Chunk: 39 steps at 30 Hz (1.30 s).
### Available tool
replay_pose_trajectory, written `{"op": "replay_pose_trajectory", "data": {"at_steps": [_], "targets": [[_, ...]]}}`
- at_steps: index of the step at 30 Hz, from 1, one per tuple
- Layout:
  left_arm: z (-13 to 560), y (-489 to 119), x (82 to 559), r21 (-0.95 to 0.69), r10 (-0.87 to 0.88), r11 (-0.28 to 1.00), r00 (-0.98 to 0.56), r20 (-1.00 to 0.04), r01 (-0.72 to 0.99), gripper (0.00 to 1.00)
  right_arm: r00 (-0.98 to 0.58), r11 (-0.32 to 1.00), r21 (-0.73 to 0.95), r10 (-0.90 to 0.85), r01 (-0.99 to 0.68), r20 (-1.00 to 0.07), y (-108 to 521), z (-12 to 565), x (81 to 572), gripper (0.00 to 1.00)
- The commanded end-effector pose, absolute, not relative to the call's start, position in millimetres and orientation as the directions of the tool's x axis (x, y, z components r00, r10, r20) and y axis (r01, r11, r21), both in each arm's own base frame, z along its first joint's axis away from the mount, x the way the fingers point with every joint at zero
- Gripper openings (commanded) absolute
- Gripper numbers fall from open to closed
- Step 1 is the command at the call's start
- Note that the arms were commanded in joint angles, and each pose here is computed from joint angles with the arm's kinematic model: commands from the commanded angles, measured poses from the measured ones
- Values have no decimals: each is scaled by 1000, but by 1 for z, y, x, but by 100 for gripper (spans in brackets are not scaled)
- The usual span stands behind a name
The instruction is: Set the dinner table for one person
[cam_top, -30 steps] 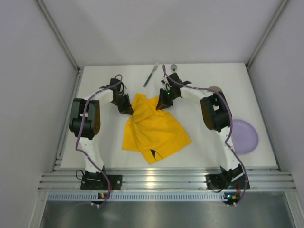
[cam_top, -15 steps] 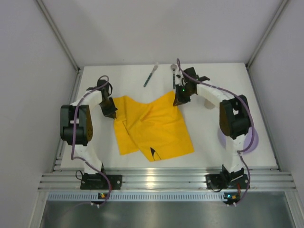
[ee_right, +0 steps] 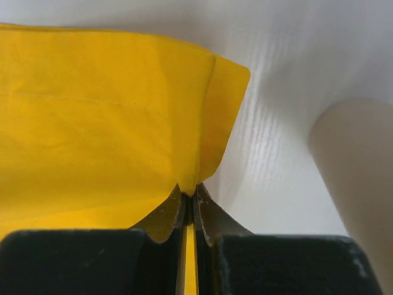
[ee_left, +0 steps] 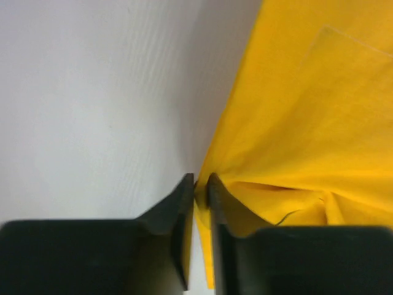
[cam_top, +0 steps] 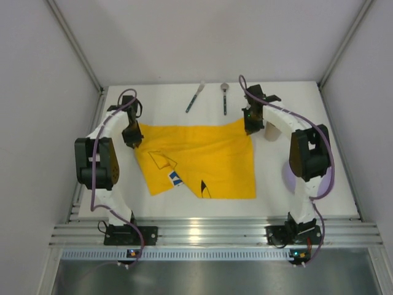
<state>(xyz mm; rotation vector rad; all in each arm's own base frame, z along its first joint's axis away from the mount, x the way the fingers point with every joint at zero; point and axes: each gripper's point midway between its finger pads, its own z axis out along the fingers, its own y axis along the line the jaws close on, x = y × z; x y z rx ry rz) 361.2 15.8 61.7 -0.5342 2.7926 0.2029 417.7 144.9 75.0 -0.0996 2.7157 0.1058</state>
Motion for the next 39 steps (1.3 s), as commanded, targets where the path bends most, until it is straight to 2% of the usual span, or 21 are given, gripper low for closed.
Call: {"op": "replay_pose_trajectory", "data": {"at_steps": [1,2,5,6,7,10,12,13,14,19,20,22,24,27,34,39], "targets": [[79,31,371,162,-335,902,-885,-323,-401,28,-887,1000,-1,-26,-29,-460,121,92,438,3],[83,28,372,144,-353,898,-877,-326,-415,49,-889,999,29,-23,-41,-457,129,95,443,16],[105,14,369,63,-380,900,-849,-368,-430,65,-882,993,96,-10,-62,-470,145,110,451,58],[116,12,363,40,-387,900,-839,-383,-433,66,-879,993,101,-11,-68,-477,148,114,451,96],[119,10,358,25,-401,896,-834,-379,-443,67,-872,991,108,-18,-81,-489,154,121,450,100],[128,-2,333,-38,-430,893,-829,-358,-448,67,-840,985,130,-26,-114,-543,164,153,441,100],[114,-20,307,-103,-445,895,-851,-281,-434,65,-841,982,144,-27,-124,-540,168,159,426,100],[122,-29,299,-152,-455,890,-840,-294,-429,65,-822,977,156,-30,-144,-568,174,176,416,100],[106,-43,278,-189,-459,885,-861,-220,-424,64,-838,971,182,-33,-157,-544,179,169,401,100],[79,-78,226,-264,-495,854,-857,-146,-448,61,-836,947,243,-47,-212,-546,195,176,343,100],[78,-83,222,-282,-494,853,-855,-159,-440,61,-859,945,258,-45,-202,-510,194,162,327,100],[61,-96,203,-258,-488,857,-864,-123,-447,61,-863,935,286,-38,-208,-504,194,161,310,100],[47,-109,189,-228,-449,879,-887,-106,-418,60,-890,931,309,-33,-193,-455,191,138,290,100],[26,-112,181,-141,-444,893,-889,-110,-428,61,-908,929,317,-44,-191,-417,185,118,267,100],[-1,-71,191,125,-429,879,-878,-213,-460,57,-930,912,370,-30,-174,-366,188,93,246,100],[1,-57,205,198,-425,853,-863,-271,-482,57,-924,908,376,-29,-184,-382,189,100,247,100]]}}
